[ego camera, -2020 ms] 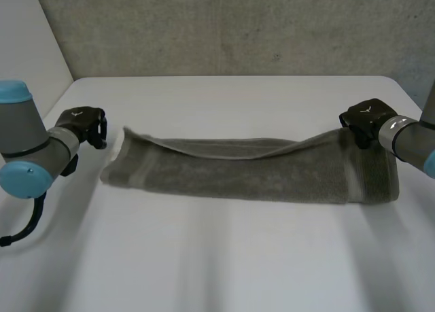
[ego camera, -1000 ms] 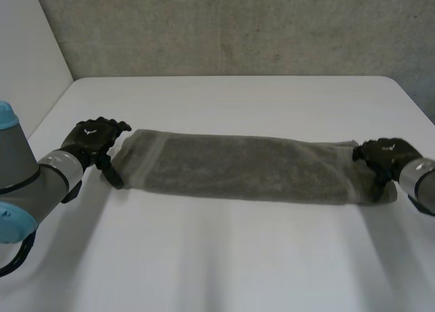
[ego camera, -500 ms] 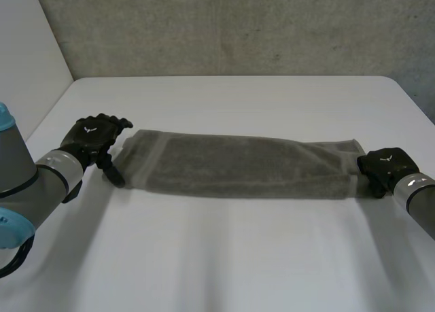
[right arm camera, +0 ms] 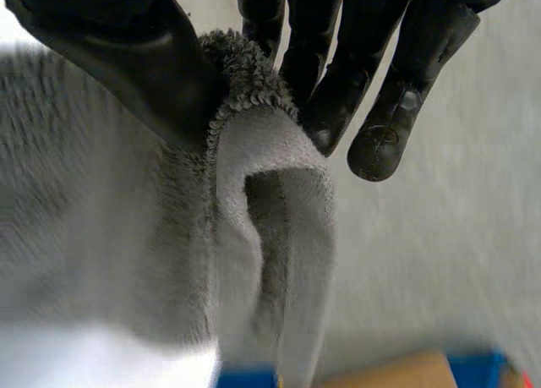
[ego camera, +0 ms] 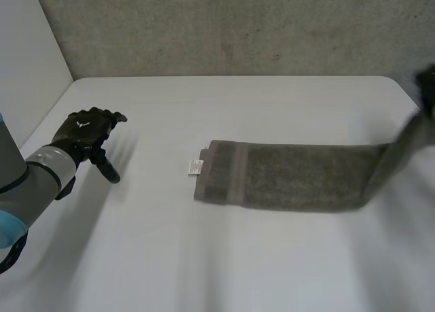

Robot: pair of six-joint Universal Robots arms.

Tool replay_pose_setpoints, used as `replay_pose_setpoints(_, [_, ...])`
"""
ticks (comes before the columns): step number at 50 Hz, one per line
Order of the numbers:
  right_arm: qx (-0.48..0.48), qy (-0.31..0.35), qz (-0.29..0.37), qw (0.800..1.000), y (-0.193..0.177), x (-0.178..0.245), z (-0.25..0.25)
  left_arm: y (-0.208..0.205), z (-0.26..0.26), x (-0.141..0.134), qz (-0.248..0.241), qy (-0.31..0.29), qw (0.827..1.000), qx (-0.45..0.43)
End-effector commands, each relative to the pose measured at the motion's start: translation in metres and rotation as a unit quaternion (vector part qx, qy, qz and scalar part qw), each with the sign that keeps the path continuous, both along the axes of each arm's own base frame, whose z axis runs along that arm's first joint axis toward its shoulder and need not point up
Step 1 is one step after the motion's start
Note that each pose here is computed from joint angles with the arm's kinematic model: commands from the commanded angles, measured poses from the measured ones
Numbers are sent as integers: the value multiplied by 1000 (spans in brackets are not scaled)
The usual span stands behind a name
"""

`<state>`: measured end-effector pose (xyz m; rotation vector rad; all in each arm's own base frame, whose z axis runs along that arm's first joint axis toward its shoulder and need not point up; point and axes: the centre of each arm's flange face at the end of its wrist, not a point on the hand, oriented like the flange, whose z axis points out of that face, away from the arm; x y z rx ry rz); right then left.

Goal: Fold the towel.

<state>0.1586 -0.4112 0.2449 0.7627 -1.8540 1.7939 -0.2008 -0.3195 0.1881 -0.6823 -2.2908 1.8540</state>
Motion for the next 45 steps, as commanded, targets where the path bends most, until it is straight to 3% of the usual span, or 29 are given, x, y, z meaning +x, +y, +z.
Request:
replay_pose_setpoints(1, [2,-44,219,975,89,168,-5,-1,3,-2,-2,3,1000,-5])
replay_pose_setpoints(4, [11,-41,256,966,110,194,-17,1,3,-5,-4,3,1000,-5])
replay_pose_setpoints(6, [37,-29,311,949,144,232,-45,2,3,-4,-4,2,1000,-4])
replay_pose_setpoints(12, [92,31,346,933,171,255,-102,5,3,-5,-6,3,1000,-2])
replay_pose_setpoints(14, [114,79,354,925,176,255,-119,5,2,-5,-6,3,1000,-1])
replay_pose_setpoints(18, [112,76,356,925,173,254,-111,5,2,-5,-7,3,1000,-1])
replay_pose_setpoints(23, [100,-7,376,921,177,253,-64,4,5,-6,-8,4,1000,-7])
replay_pose_setpoints(25, [102,-67,371,921,171,242,-35,3,6,-6,-7,4,1000,-8])
replay_pose_setpoints(28, [110,-105,353,923,164,224,-17,3,8,-10,-13,5,1000,-14])
replay_pose_setpoints(34, [121,-132,309,934,155,190,-4,13,14,-30,-44,8,999,-23])
replay_pose_setpoints(38, [160,-128,240,949,137,144,-25,17,17,-39,-56,9,998,-29])
replay_pose_setpoints(45, [221,-118,170,953,133,94,-65,28,22,-61,-87,13,995,-39])
